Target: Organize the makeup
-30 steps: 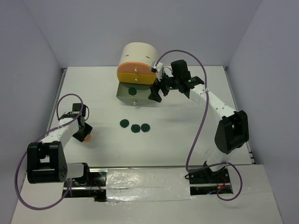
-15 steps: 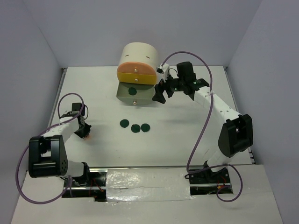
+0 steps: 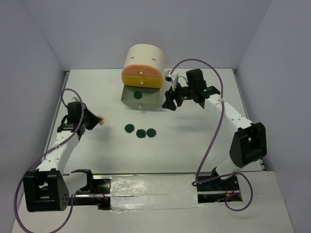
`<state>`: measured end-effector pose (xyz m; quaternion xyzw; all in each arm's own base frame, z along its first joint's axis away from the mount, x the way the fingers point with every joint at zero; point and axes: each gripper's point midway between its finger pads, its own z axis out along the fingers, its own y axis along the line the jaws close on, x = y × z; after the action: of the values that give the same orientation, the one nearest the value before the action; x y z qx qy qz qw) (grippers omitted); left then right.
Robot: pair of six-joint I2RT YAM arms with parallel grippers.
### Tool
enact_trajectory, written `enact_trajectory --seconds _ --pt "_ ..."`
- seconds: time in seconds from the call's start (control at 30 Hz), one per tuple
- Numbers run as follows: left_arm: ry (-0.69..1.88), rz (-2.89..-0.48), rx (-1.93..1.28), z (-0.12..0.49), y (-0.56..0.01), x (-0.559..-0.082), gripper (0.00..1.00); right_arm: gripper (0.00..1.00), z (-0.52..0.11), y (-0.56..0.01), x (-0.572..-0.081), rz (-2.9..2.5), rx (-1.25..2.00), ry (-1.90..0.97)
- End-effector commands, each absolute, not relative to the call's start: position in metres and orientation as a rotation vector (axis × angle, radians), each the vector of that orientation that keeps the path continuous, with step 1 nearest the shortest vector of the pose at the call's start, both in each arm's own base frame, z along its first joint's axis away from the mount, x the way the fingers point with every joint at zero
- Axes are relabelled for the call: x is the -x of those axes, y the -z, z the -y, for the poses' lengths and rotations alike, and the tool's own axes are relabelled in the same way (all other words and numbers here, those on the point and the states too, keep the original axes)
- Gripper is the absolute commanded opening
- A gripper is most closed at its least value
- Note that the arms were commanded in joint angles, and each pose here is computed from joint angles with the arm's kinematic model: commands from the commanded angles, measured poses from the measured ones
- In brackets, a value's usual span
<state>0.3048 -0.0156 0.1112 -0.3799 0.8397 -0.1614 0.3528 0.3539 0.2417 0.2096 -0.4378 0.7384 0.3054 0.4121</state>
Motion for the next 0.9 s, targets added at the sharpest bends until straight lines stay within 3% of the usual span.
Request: enact_trajectory --seconds 0.0,0.07,0.17,0.33,0.5,0.7,0.83,0.87 --pt "0.705 -2.007 0.677 0.065 -0.181 -0.344 0.0 0.6 -0.24 -0.214 -0.339 -1.821 1.127 -0.802" --pt "0.764 -1.992 0.61 0.086 -0.19 -0.352 0.0 0.46 -0.24 -0.21 -0.336 -1.828 1.129 -0.808" --pt "0.838 -1.935 0.502 0.119 -0.212 -0.374 0.0 0.33 -0.238 -0.207 -0.333 -1.836 1.125 -0.811" --pt "0.889 -1.875 0.44 0.155 -0.241 -0.412 0.0 0.2 -0.236 -0.203 -0.329 -1.855 1.126 -0.813" --pt "0.867 -1.878 0.489 0.165 -0.233 -0.45 0.0 0.21 -0.234 -0.2 -0.326 -1.861 1.122 -0.804" --pt "0.807 -1.95 0.545 0.17 -0.209 -0.478 0.05 0.32 -0.231 -0.198 -0.327 -1.872 1.122 -0.778" --pt "0.775 -1.988 0.572 0.172 -0.196 -0.488 0.3 0.4 -0.235 -0.194 -0.325 -1.886 1.147 -0.777" --pt "0.768 -2.001 0.577 0.172 -0.193 -0.488 0.43 0.41 -0.238 -0.193 -0.322 -1.889 1.164 -0.78"
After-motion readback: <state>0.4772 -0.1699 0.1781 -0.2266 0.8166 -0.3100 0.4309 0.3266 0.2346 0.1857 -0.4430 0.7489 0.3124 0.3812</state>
